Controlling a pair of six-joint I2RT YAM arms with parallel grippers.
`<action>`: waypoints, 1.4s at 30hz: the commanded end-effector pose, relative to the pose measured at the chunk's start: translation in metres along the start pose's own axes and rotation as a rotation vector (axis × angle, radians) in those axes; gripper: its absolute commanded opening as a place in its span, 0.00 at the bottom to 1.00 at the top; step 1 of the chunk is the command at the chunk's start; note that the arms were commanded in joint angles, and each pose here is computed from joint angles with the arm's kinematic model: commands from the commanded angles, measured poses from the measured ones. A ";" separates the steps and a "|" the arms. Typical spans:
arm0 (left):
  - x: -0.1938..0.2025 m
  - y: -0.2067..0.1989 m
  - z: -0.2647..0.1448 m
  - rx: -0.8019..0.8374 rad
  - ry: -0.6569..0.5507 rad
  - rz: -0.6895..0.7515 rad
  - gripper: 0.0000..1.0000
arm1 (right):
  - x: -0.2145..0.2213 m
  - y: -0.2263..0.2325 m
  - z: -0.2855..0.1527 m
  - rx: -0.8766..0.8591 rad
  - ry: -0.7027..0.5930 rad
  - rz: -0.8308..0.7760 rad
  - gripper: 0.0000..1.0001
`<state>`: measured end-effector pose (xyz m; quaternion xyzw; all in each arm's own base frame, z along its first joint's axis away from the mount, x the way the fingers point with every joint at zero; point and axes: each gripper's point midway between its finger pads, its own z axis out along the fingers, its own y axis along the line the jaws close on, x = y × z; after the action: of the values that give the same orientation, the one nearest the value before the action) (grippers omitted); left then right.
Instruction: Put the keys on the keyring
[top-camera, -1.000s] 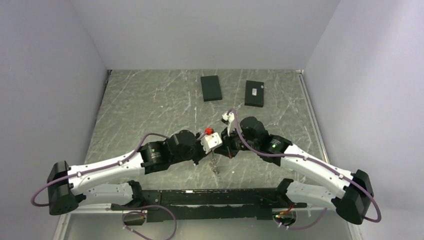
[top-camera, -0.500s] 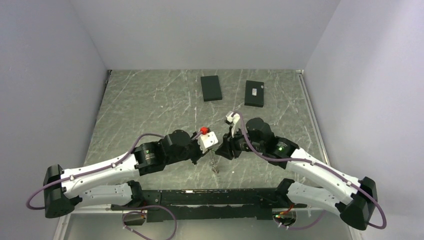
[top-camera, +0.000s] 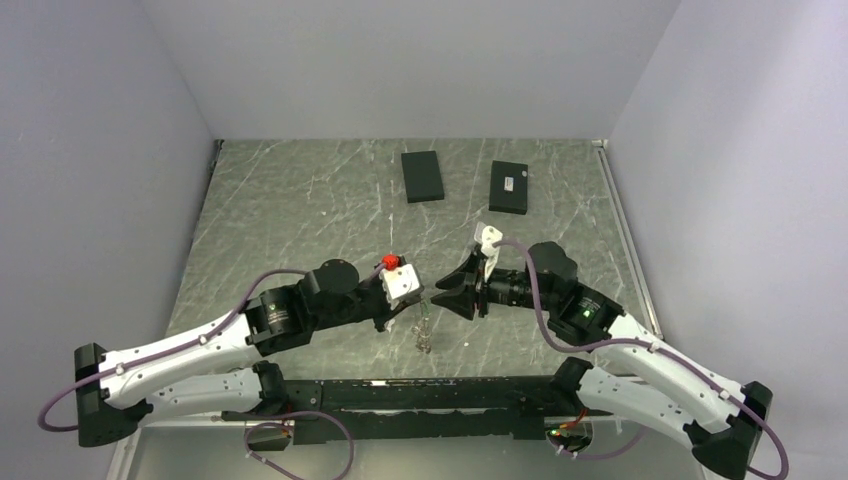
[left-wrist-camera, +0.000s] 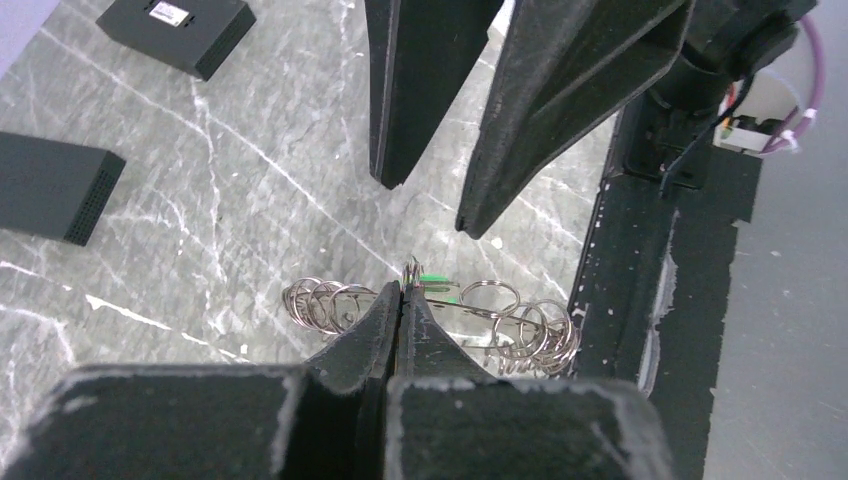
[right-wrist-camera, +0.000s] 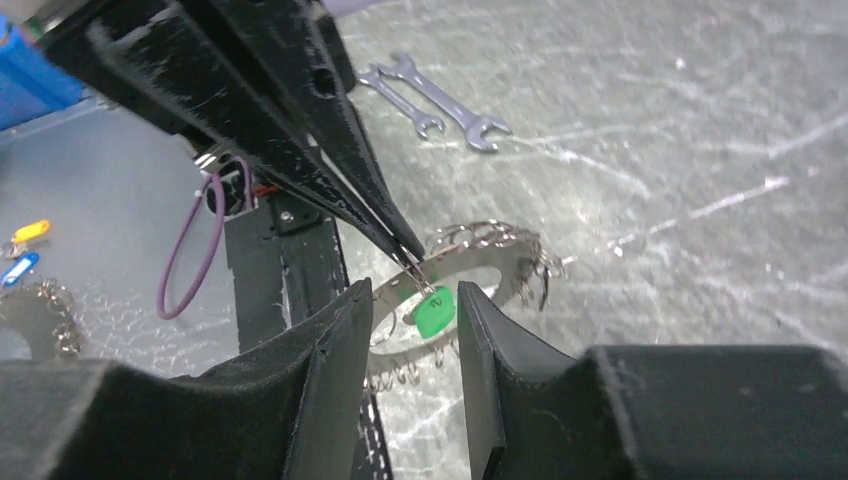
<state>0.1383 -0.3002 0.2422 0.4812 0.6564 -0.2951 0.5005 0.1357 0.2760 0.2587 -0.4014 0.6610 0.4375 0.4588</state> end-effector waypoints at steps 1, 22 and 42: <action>-0.041 -0.011 -0.011 0.069 -0.142 -0.018 0.00 | -0.030 0.026 -0.003 -0.136 -0.174 -0.210 0.40; -0.042 -0.024 -0.020 0.140 -0.155 -0.027 0.00 | -0.011 0.031 0.015 -0.089 -0.092 -0.444 0.34; -0.042 -0.025 -0.020 0.145 -0.152 -0.021 0.00 | 0.004 0.024 0.020 -0.078 -0.031 -0.442 0.27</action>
<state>0.1147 -0.2999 0.2493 0.4997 0.6358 -0.3457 0.4760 0.1190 0.2987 0.2530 -0.5351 0.5424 0.3573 0.5402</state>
